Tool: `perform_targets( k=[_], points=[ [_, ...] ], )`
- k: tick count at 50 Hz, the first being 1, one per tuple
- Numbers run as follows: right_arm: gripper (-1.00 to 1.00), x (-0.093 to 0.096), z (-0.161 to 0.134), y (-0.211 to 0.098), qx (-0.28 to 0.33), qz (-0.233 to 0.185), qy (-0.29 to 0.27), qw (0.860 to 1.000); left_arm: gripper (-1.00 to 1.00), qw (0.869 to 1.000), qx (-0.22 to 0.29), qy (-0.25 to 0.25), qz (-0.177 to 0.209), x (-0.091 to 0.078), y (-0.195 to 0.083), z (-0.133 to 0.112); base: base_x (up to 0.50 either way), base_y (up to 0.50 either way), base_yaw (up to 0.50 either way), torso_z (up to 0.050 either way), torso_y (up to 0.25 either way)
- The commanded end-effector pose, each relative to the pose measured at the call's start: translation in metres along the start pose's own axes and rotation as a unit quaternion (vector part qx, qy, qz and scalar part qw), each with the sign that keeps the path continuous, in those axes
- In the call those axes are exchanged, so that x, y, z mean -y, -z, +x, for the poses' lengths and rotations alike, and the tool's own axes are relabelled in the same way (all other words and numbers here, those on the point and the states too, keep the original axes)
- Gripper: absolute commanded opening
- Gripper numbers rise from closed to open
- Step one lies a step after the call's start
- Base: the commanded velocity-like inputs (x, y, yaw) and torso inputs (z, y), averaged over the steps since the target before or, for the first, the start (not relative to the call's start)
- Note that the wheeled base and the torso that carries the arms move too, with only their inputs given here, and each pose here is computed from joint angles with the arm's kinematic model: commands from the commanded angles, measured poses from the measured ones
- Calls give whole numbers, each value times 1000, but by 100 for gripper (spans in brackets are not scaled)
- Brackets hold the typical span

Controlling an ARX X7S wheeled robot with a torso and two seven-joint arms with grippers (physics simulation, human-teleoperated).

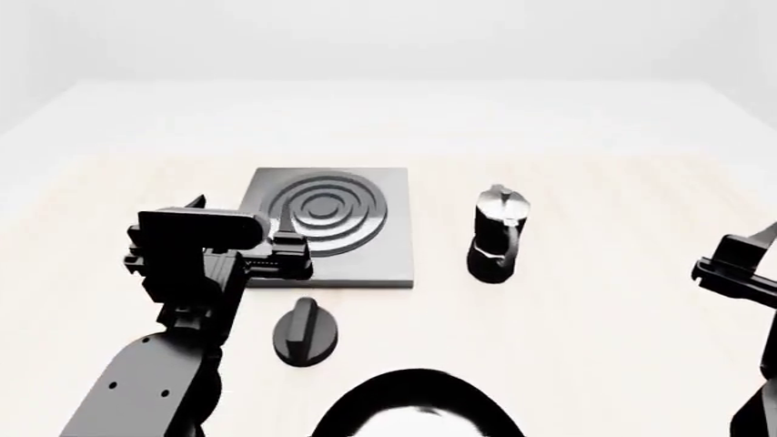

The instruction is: Turn on the stove and put the frying pan on it.

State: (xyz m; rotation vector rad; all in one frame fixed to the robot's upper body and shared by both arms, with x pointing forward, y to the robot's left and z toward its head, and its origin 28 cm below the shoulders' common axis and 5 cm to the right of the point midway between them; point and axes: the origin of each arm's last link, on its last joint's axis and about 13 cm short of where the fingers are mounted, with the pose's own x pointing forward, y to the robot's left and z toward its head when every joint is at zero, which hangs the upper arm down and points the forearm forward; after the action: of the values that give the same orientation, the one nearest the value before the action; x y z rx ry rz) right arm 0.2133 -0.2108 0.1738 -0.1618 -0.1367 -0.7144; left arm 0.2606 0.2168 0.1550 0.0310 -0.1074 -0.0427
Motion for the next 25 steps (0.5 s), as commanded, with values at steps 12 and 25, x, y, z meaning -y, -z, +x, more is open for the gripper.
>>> perform_targets(
  k=[12,25],
  points=[
    [100,-5,1,1,-18,4,-21,1000,100,997,-74,9,16,-1,-20,3,124,0,0,0,1],
    [100,-9,3,3,-41,19,-54,998,100,944,-327,2,-46,-49,-102,35,0,0,0,0,0]
  ],
)
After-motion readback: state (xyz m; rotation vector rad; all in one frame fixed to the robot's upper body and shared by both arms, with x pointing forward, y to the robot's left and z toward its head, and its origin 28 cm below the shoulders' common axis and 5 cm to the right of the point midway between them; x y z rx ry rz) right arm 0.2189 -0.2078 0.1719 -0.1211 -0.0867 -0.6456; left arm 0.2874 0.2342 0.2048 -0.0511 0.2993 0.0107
